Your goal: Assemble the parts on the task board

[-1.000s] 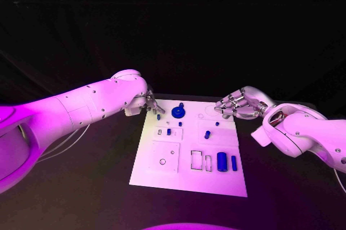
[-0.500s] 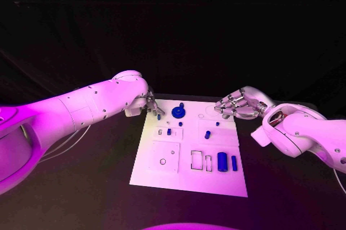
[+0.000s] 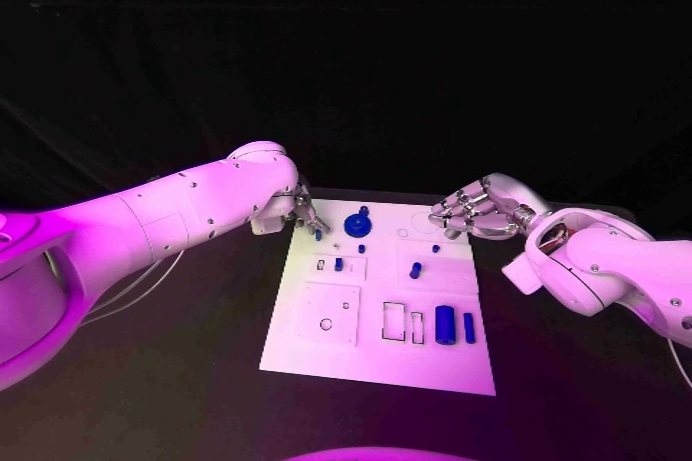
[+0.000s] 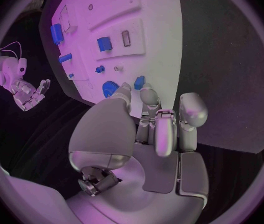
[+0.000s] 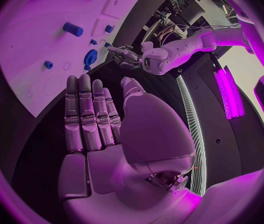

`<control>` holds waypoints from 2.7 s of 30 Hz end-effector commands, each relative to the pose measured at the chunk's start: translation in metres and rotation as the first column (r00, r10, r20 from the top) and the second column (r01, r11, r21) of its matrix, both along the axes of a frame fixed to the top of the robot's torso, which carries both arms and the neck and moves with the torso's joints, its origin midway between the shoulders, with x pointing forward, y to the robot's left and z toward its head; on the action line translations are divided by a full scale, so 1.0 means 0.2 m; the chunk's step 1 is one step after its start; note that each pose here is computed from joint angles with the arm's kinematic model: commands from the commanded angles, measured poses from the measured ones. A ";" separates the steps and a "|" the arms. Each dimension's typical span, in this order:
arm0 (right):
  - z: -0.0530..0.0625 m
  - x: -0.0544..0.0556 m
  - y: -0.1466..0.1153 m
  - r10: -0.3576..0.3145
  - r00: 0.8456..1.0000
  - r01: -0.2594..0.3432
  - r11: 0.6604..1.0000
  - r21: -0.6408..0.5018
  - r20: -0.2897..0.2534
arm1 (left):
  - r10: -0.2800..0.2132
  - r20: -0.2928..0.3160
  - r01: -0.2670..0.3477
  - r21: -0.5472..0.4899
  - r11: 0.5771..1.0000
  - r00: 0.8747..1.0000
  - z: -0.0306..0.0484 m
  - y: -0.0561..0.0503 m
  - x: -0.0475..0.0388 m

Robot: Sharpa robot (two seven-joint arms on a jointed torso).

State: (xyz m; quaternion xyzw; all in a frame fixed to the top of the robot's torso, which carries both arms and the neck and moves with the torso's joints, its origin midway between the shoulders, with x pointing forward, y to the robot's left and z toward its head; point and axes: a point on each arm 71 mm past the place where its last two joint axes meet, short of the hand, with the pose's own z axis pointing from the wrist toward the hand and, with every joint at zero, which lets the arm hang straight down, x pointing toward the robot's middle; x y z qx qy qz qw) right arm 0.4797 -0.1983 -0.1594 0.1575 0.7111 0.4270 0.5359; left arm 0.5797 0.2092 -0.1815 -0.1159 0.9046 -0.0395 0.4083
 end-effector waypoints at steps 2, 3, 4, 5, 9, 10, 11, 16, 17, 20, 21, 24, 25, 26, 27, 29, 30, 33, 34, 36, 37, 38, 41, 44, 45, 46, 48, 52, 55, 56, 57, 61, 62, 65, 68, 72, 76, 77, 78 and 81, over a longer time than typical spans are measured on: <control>0.00 0.00 0.01 0.011 1.000 -0.011 1.000 -0.003 -0.002 | -0.014 -0.029 0.014 -0.010 1.000 0.999 -0.007 -0.02 -0.008; 0.00 0.00 0.01 0.011 1.000 -0.011 1.000 -0.003 -0.002 | -0.014 -0.030 0.014 -0.010 1.000 0.999 -0.007 -0.02 -0.008; 0.00 0.00 0.01 0.011 1.000 -0.011 1.000 -0.003 -0.002 | -0.014 -0.031 0.013 -0.011 1.000 0.999 -0.008 -0.02 -0.008; 0.00 0.00 0.01 0.011 1.000 -0.011 1.000 -0.003 -0.002 | -0.013 -0.032 0.012 -0.013 1.000 0.999 -0.008 -0.02 -0.008; 0.00 0.00 0.00 0.011 1.000 -0.011 1.000 -0.003 -0.005 | -0.006 -0.029 0.005 -0.019 1.000 1.000 -0.009 -0.02 -0.006; 0.00 0.00 0.00 0.012 1.000 -0.012 1.000 -0.003 -0.006 | -0.004 -0.028 0.004 -0.020 1.000 1.000 -0.009 -0.02 -0.006; 0.00 0.00 0.00 0.012 1.000 -0.012 1.000 -0.004 -0.007 | -0.003 -0.027 0.003 -0.021 1.000 1.000 -0.010 -0.02 -0.006; -0.01 0.00 0.00 0.012 1.000 -0.012 1.000 -0.005 -0.010 | 0.004 -0.021 -0.004 -0.026 1.000 1.000 -0.011 -0.02 -0.004; -0.01 0.00 0.00 0.012 1.000 -0.012 1.000 -0.005 -0.011 | 0.006 -0.019 -0.006 -0.028 1.000 1.000 -0.011 -0.02 -0.004; -0.01 0.00 0.00 0.012 1.000 -0.012 1.000 -0.006 -0.013 | 0.013 -0.015 -0.014 -0.040 0.999 1.000 -0.010 -0.02 -0.004; -0.01 0.00 0.00 0.012 1.000 -0.012 1.000 -0.006 -0.014 | 0.016 -0.015 -0.016 -0.044 0.999 1.000 -0.010 -0.02 -0.004; -0.01 0.00 0.00 0.013 1.000 -0.013 1.000 -0.007 -0.016 | 0.025 -0.015 -0.026 -0.067 0.997 1.000 -0.009 -0.01 -0.006; -0.01 0.00 0.00 0.013 1.000 -0.013 1.000 -0.008 -0.016 | 0.031 -0.015 -0.032 -0.079 0.996 0.999 -0.009 -0.01 -0.008; -0.01 0.00 -0.01 0.013 1.000 -0.013 1.000 -0.008 -0.017 | 0.037 -0.016 -0.038 -0.093 0.995 0.999 -0.009 -0.01 -0.010; -0.01 0.00 -0.01 0.012 1.000 -0.013 1.000 -0.008 -0.018 | 0.043 -0.018 -0.045 -0.108 0.993 0.999 -0.008 -0.01 -0.013; -0.01 0.00 -0.01 0.011 1.000 -0.011 1.000 -0.009 -0.018 | 0.056 -0.025 -0.059 -0.144 0.988 0.998 -0.007 -0.01 -0.024; -0.01 0.00 -0.01 0.011 1.000 -0.011 1.000 -0.009 -0.018 | 0.061 -0.027 -0.064 -0.159 0.985 0.998 -0.005 0.00 -0.030; -0.01 -0.01 -0.02 0.009 1.000 -0.009 1.000 -0.009 -0.018 | 0.076 -0.031 -0.081 -0.210 0.974 0.997 0.003 0.01 -0.057; -0.01 -0.01 -0.02 0.009 1.000 -0.009 1.000 -0.009 -0.018 | 0.079 -0.031 -0.084 -0.223 0.971 0.996 0.006 0.01 -0.066; -0.01 -0.01 -0.02 0.008 1.000 -0.008 1.000 -0.010 -0.019 | 0.084 -0.033 -0.090 -0.262 0.961 0.996 0.018 0.02 -0.104; -0.01 -0.01 -0.02 0.008 1.000 -0.008 1.000 -0.010 -0.019 | 0.085 -0.033 -0.090 -0.273 0.958 0.996 0.023 0.02 -0.117; -0.01 -0.01 -0.02 0.007 1.000 -0.008 1.000 -0.010 -0.019 | 0.084 -0.033 -0.090 -0.285 0.954 0.996 0.028 0.02 -0.133; -0.01 -0.01 -0.02 0.007 1.000 -0.007 1.000 -0.010 -0.019 | 0.079 -0.034 -0.085 -0.304 0.949 0.996 0.039 0.03 -0.169; -0.01 -0.01 -0.02 0.006 1.000 -0.006 1.000 -0.011 -0.020 | 0.069 -0.025 -0.073 -0.315 0.946 0.997 0.052 0.03 -0.210; -0.01 -0.01 -0.02 0.006 1.000 -0.006 1.000 -0.011 -0.020 | 0.065 -0.018 -0.067 -0.312 0.948 0.998 0.056 0.03 -0.222; -0.01 -0.01 -0.02 0.006 1.000 -0.006 1.000 -0.011 -0.020 | 0.061 -0.008 -0.061 -0.308 0.950 0.998 0.058 0.03 -0.234; -0.01 -0.01 -0.03 0.005 1.000 -0.005 1.000 -0.011 -0.021 | 0.052 0.015 -0.046 -0.289 0.956 0.999 0.056 0.04 -0.257; -0.01 -0.01 -0.03 0.004 1.000 -0.005 1.000 -0.011 -0.021 | 0.034 0.048 -0.021 -0.250 0.968 0.998 0.035 0.06 -0.297; -0.01 -0.01 -0.03 0.004 1.000 -0.004 1.000 -0.011 -0.021 | 0.022 0.067 -0.006 -0.226 0.974 0.997 0.011 0.06 -0.322; -0.02 -0.01 -0.03 0.004 1.000 -0.004 1.000 -0.011 -0.021 | 0.017 0.071 -0.001 -0.219 0.976 0.997 0.002 0.06 -0.330; -0.02 -0.01 -0.03 0.004 1.000 -0.004 1.000 -0.011 -0.021 | 0.012 0.073 0.004 -0.214 0.977 0.997 -0.008 0.06 -0.338; -0.02 -0.01 -0.03 0.005 1.000 -0.005 1.000 -0.011 -0.023 | -0.007 0.076 0.022 -0.196 0.980 0.997 -0.046 0.04 -0.364; -0.02 -0.01 -0.03 0.005 1.000 -0.006 1.000 -0.011 -0.023 | -0.011 0.078 0.026 -0.192 0.981 0.997 -0.053 0.04 -0.368; -0.02 -0.01 -0.02 0.006 1.000 -0.007 1.000 -0.011 -0.025 | -0.021 0.083 0.035 -0.179 0.983 0.996 -0.078 0.02 -0.377; -0.03 -0.01 -0.02 0.007 1.000 -0.007 1.000 -0.011 -0.026 | -0.027 0.081 0.041 -0.174 0.984 0.996 -0.092 0.01 -0.381; -0.03 -0.01 -0.03 0.007 1.000 -0.007 1.000 -0.011 -0.027 | -0.034 0.078 0.047 -0.171 0.984 0.996 -0.108 -0.01 -0.385; -0.03 -0.02 -0.02 0.008 1.000 -0.008 1.000 -0.011 -0.028 | -0.043 0.075 0.055 -0.161 0.985 0.996 -0.116 -0.02 -0.385; -0.03 -0.02 -0.02 0.008 1.000 -0.008 1.000 -0.011 -0.028 | -0.045 0.076 0.057 -0.157 0.986 0.996 -0.118 -0.02 -0.384; -0.03 -0.02 -0.02 0.008 1.000 -0.008 1.000 -0.011 -0.028 | -0.046 0.076 0.058 -0.153 0.987 0.996 -0.119 -0.02 -0.383; -0.03 -0.02 -0.03 0.007 1.000 -0.007 1.000 -0.011 -0.028 | -0.051 0.072 0.061 -0.143 0.988 0.996 -0.123 -0.02 -0.381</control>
